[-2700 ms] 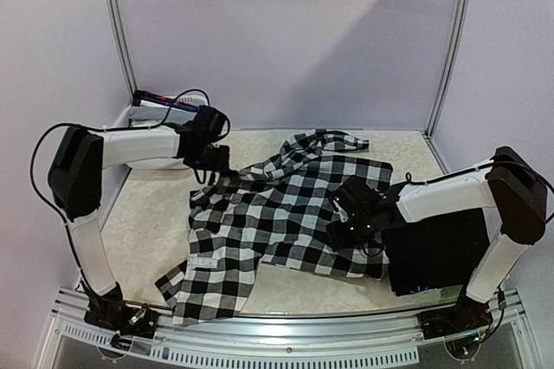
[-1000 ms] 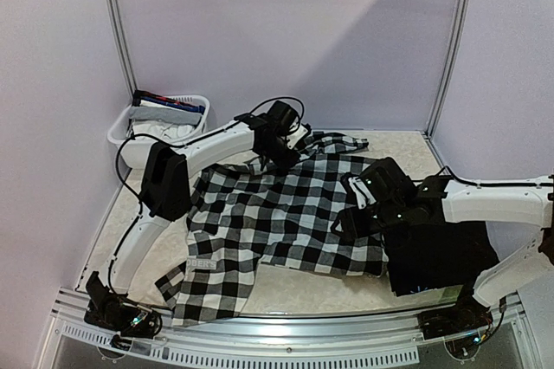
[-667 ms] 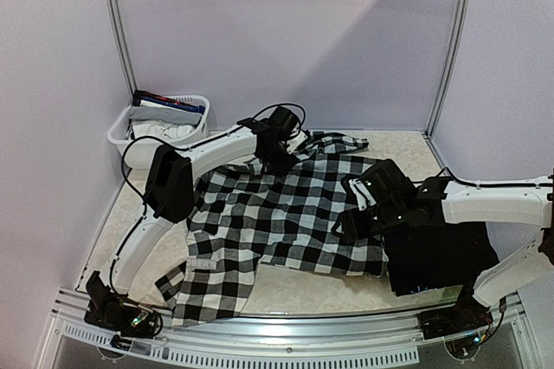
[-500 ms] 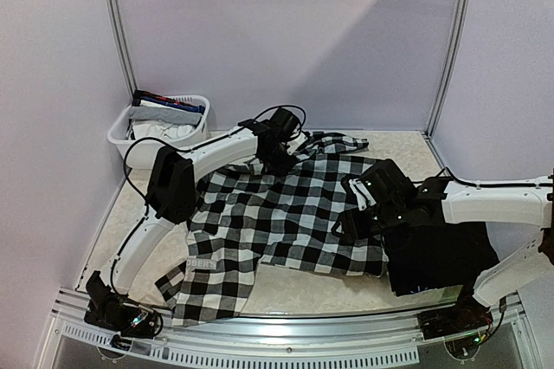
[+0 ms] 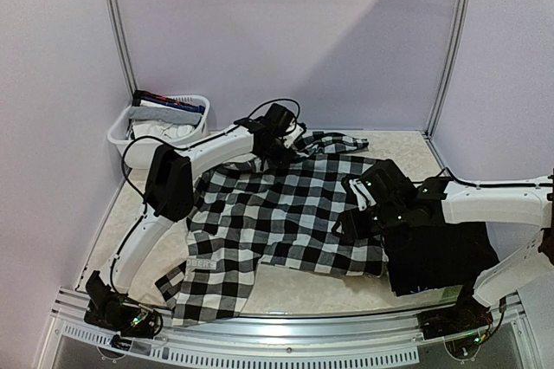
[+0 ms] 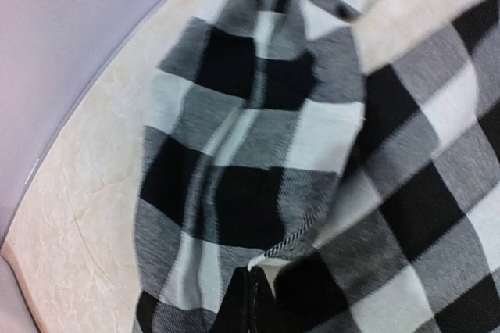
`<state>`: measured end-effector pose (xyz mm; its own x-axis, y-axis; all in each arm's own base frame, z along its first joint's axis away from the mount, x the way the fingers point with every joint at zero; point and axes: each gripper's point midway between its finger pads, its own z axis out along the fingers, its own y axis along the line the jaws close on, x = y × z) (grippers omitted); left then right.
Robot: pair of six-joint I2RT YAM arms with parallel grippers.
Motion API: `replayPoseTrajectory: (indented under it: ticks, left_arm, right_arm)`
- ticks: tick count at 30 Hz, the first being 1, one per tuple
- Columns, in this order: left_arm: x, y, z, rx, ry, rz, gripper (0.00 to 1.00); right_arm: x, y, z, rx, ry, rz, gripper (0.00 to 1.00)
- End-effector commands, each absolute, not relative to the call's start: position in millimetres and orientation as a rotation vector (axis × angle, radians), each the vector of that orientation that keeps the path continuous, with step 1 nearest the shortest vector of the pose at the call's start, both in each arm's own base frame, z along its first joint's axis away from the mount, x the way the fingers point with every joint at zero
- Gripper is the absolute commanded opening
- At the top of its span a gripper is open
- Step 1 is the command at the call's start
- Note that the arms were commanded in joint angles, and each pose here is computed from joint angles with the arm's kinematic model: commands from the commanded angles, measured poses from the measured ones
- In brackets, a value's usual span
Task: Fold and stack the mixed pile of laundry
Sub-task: Smooth out the flattened shirt at the corner of the board.
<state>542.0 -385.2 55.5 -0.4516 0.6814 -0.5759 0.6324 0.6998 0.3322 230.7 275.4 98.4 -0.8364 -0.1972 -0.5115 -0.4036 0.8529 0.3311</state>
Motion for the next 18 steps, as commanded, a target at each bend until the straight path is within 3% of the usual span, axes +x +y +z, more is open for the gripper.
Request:
replayPoseTrajectory:
  ticks: [1,6,10,11,14,16,18]
  left_arm:
    - [594,-340,100,0.667,2.191,-0.077,0.00]
    - [659,-232,108,0.180,2.226,-0.193,0.00]
    - [685,-165,99,-0.138,2.223,-0.312,0.00]
    - [687,-167,98,-0.133,2.219,-0.368,0.06]
    - [689,-173,99,-0.092,2.209,-0.412,0.44]
    - [686,-178,100,-0.060,2.209,-0.429,0.60]
    - [684,-183,102,-0.042,2.209,-0.457,0.69]
  right_arm:
    - [232,270,92,-0.416,2.585,0.561,0.60]
    - [235,269,92,-0.410,2.589,0.543,0.60]
    - [236,271,91,-0.401,2.591,0.545,0.60]
    - [237,272,91,-0.399,2.590,0.547,0.60]
    - [239,276,91,-0.401,2.596,0.550,0.60]
    - [241,278,91,-0.402,2.597,0.552,0.60]
    - [241,280,90,-0.399,2.603,0.557,0.60]
